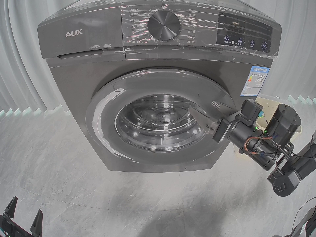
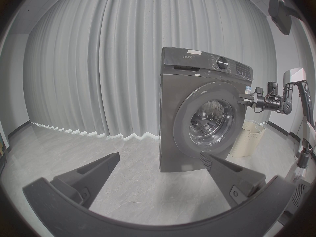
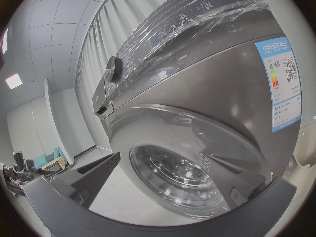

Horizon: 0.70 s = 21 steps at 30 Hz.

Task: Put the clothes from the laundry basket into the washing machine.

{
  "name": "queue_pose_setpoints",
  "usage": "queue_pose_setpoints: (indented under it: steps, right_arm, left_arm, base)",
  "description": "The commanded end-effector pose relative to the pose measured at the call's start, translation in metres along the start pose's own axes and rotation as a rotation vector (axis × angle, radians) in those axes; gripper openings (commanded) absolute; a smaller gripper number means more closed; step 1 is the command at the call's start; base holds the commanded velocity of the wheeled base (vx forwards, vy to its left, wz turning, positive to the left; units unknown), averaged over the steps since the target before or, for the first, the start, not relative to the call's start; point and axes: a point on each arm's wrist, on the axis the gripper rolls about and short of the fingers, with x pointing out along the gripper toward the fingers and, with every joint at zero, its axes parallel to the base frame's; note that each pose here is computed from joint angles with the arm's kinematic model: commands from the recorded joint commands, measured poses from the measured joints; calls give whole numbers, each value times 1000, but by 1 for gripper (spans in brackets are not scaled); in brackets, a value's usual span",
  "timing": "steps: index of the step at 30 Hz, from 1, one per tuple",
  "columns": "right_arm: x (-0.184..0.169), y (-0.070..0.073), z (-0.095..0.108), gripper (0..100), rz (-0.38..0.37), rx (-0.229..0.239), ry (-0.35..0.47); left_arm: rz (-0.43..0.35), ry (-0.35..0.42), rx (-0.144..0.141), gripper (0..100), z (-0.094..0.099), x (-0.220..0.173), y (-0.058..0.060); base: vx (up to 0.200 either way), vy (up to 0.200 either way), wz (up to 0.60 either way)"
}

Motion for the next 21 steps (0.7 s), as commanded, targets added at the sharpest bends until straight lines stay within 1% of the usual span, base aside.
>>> queue_pose_setpoints:
  steps: [1,8,10,12,14,16,17,18,19,21]
  right_arm:
    - [2,-1,6,100,-15,-5,-40]
    - [0,2,5,100,-6,-3,-34]
    - [-4,4,2,100,3,-2,-14]
    - [-11,9,-3,100,41,-2,17]
    - [-24,21,-7,100,121,7,61]
    - [-38,29,-10,100,168,5,94]
    - [-43,32,-10,100,182,6,102]
    - [-43,32,-10,100,182,6,102]
    - [-58,38,-10,100,209,6,123]
    - [-65,39,-10,100,214,8,130]
  left_arm:
    - [0,1,0,100,-5,0,0]
    - [0,1,-2,100,-5,0,0]
    - [0,1,-2,100,-5,0,0]
    - [0,1,-2,100,-5,0,0]
    - [0,1,-2,100,-5,0,0]
    - [-2,1,-2,100,-5,0,0]
    - [-3,1,-2,100,-5,0,0]
    - [-3,1,-2,100,-5,0,0]
    - [-2,1,-8,100,-5,0,0]
    - [0,1,-9,100,-5,0,0]
  base:
    - [0,0,0]
    - [0,0,0]
    - [0,0,0]
    - [0,0,0]
    - [0,0,0]
    - [0,0,0]
    - [0,0,0]
    - [0,0,0]
    - [0,0,0]
    - [0,0,0]
